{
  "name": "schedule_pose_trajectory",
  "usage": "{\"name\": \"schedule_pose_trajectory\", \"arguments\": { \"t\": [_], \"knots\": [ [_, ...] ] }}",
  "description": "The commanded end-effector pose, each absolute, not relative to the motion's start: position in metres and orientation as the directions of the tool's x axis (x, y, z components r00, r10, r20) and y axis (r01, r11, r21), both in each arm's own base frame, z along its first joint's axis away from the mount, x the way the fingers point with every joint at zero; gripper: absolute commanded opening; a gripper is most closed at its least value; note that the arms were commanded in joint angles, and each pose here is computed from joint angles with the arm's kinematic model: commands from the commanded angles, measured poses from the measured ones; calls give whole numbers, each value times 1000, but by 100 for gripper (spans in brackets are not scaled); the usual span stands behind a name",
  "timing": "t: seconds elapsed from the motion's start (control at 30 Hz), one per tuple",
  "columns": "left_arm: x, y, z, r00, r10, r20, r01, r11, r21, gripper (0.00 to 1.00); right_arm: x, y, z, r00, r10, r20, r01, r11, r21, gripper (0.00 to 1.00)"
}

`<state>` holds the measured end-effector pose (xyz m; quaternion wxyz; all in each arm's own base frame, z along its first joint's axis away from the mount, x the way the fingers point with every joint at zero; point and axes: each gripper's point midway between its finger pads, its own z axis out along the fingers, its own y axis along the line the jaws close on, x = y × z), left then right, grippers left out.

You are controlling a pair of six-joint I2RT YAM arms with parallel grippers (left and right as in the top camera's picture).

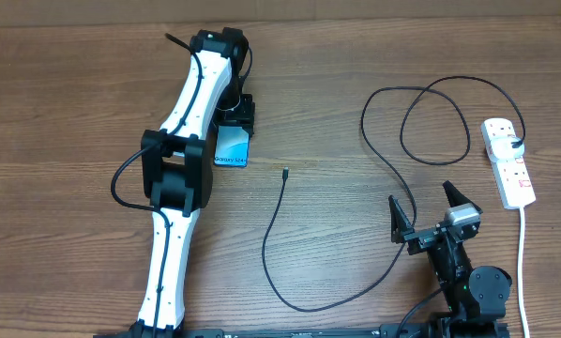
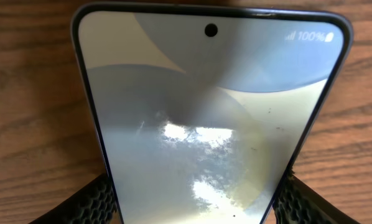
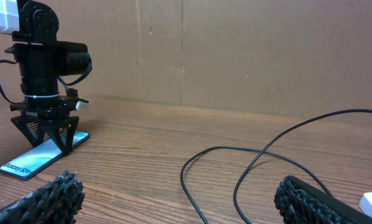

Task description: Plug charger to phone and switch on socket

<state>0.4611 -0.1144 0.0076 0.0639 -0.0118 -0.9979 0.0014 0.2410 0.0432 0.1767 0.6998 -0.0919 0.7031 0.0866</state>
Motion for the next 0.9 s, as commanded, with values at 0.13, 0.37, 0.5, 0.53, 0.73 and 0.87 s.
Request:
{"name": "schedule_pose_trajectory", "arguments": {
  "t": [0.13, 0.37, 0.5, 0.53, 0.73, 0.87],
  "knots": [
    [465, -119, 79, -1000, 16, 11, 15, 997, -82, 61, 241, 43, 175, -1, -2, -1000, -248, 969, -2, 100],
    [457, -130, 121, -999, 18, -38, 24, 986, -163, 62, 241, 43, 175, -1, -2, -1000, -247, 969, -2, 100],
    [446, -148, 138, -998, 54, -25, 59, 959, -278, 64, 241, 43, 175, -1, -3, -1000, -247, 969, -2, 100],
    [442, -154, 141, -997, 70, -16, 72, 947, -314, 64, 241, 43, 175, -1, -3, -1000, -247, 969, -2, 100],
    [429, -172, 148, -994, 108, 25, 87, 898, -432, 64, 241, 43, 175, -1, -2, -1000, -248, 969, -2, 100],
    [428, -173, 148, -993, 112, 29, 89, 898, -431, 64, 241, 43, 183, 24, 22, -999, -248, 969, 15, 100]
  ]
}}
